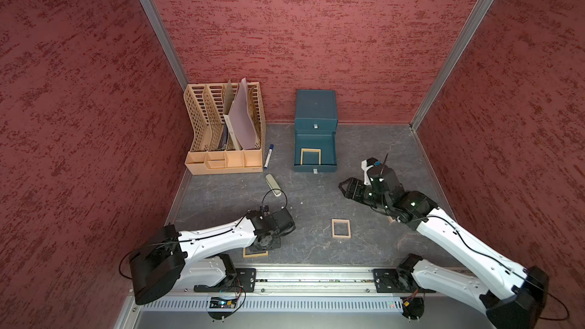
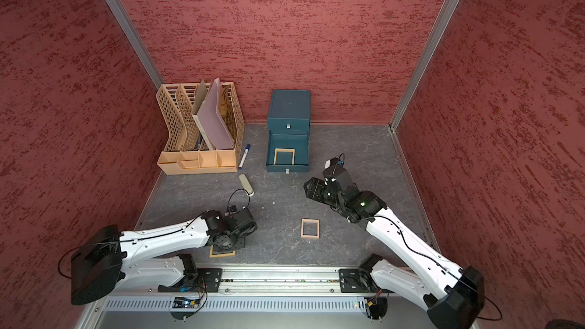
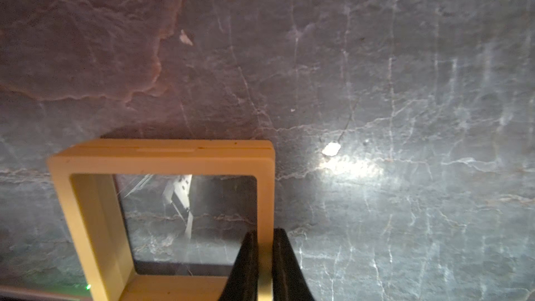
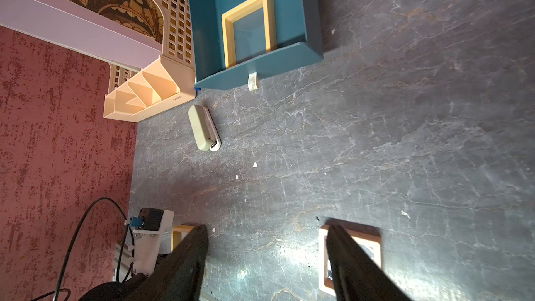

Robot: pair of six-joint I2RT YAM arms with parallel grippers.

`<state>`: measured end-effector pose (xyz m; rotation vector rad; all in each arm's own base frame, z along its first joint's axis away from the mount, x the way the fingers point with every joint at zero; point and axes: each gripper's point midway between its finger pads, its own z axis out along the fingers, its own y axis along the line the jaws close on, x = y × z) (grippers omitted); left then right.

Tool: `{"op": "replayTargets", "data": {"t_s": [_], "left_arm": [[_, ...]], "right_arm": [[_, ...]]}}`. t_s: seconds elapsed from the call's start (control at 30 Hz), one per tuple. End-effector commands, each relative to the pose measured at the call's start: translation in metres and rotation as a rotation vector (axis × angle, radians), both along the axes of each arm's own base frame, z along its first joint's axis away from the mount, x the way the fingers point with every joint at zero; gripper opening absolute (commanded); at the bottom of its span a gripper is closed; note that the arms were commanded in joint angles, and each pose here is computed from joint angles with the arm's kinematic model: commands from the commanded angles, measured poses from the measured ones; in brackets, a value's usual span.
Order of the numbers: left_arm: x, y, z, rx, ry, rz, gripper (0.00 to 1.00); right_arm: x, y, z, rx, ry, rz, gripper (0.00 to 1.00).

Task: Place the brooch boxes into the drawer by color
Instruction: Pick up the brooch box from the center of the board, then place the brooch box in the drawer.

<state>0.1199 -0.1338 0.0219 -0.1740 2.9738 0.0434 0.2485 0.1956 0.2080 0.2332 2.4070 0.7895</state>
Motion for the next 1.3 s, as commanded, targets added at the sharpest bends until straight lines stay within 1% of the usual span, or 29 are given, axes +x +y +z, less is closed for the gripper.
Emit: {"op": "replayTargets", "data": {"t_s": [0.0,0.17,0.23,0.33,0.6,0.83,1.07,1.27], "left_arm": [[0.003,-0.001,0.0,0.021,-0.019,-0.015,0.09],[0.009,-0.011,0.014,0.004,-0.035,-0.029,0.04],[0.016,-0.02,0.026,-0.022,-0.05,-0.04,0.01],[0.032,-0.04,0.047,-0.079,-0.063,-0.054,0.0],[0.089,-0.09,0.1,-0.183,-0.114,-0.107,0.0],[0.148,-0.117,0.135,-0.248,-0.191,-0.137,0.0],[0.201,-0.143,0.164,-0.263,-0.26,-0.191,0.0],[0.241,-0.16,0.173,-0.257,-0.286,-0.23,0.0]], "right_arm": [[-0.002,0.003,0.002,0.014,-0.007,0.009,0.7],[-0.003,0.002,0.0,0.011,-0.005,0.009,0.7],[-0.003,0.001,0.0,0.008,-0.006,0.007,0.7],[-0.003,0.0,-0.001,-0.001,-0.007,0.003,0.7],[-0.001,-0.01,0.004,-0.035,-0.03,-0.015,0.71],[0.002,-0.019,0.009,-0.029,-0.033,-0.042,0.71],[0.002,-0.023,0.008,-0.005,-0.024,-0.057,0.71],[-0.001,-0.024,0.005,0.005,-0.016,-0.063,0.71]]}}
